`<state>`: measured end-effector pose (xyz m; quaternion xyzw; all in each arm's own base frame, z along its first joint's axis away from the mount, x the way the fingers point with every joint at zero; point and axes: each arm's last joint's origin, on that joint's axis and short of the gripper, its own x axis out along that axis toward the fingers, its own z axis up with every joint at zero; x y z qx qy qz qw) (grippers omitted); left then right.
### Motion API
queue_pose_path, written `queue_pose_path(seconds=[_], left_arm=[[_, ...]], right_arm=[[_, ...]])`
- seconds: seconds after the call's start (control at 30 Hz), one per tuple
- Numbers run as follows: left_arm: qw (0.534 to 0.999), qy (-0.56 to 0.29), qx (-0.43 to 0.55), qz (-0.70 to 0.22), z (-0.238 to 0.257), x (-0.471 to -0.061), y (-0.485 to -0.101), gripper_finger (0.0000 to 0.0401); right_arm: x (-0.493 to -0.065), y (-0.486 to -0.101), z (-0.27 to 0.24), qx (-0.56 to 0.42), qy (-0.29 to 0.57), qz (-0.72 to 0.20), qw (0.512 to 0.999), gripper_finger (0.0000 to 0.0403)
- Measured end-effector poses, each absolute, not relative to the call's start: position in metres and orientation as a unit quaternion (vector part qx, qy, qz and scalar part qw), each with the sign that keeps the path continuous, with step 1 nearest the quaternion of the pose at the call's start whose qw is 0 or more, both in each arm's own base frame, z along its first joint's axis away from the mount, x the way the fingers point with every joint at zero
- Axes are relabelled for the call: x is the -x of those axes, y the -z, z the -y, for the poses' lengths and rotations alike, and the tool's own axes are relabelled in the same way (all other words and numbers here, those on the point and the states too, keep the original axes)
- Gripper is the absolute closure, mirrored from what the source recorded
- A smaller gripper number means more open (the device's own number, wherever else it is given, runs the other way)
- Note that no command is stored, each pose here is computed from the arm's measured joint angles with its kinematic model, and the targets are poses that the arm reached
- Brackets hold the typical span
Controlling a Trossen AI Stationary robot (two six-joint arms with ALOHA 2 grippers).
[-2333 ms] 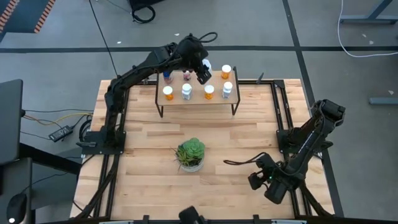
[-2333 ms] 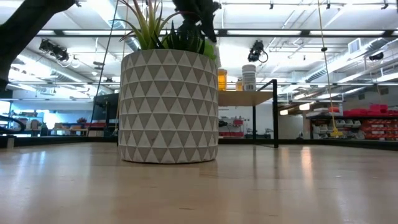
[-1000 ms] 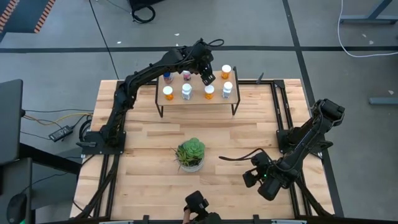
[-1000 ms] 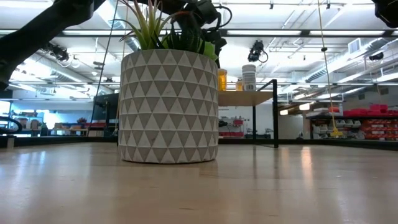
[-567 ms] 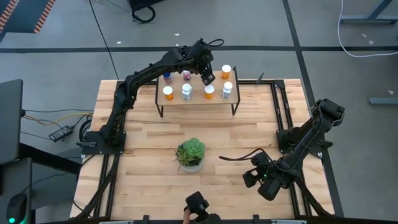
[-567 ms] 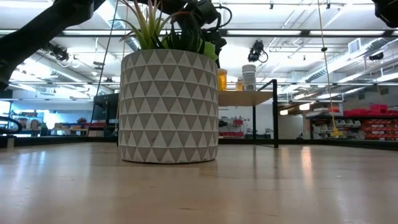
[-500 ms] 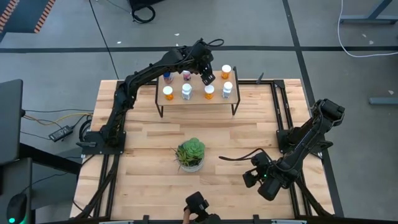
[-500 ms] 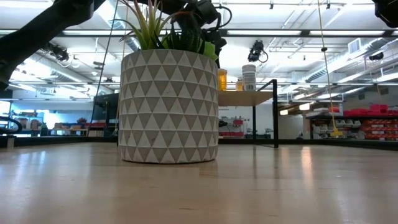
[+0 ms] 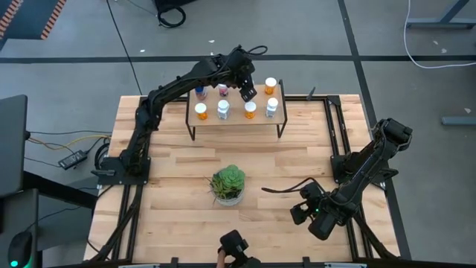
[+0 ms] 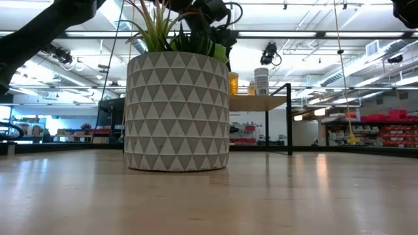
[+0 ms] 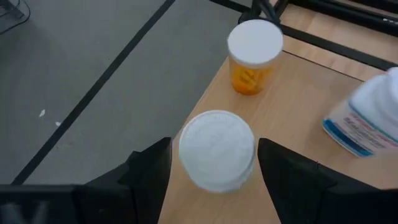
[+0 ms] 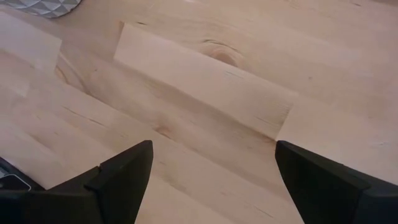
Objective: Pick and place medicine bottles onto shelf by color
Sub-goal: Put the white pill bottle on the shelf, then return to Home Position
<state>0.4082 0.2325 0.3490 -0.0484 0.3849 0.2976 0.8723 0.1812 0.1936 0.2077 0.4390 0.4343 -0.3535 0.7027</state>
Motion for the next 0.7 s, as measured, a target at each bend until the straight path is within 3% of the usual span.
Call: queue_pose_path(seconds=[0.3, 0.7], left_arm=[[0.887, -0.294, 0.026, -0.355, -0.21, -0.392, -0.388, 0.0155], [0.924, -0.244, 0.065, -0.289, -0.118, -0.353, -0.46, 0.0186]], right_arm=[[-0.182, -0.208, -0.193, -0.43, 0.349, -0.438, 0.708, 0.0056], [-0.208, -0.209, -0.176, -0.375, 0.286, -0.48, 0.739, 0.0061]])
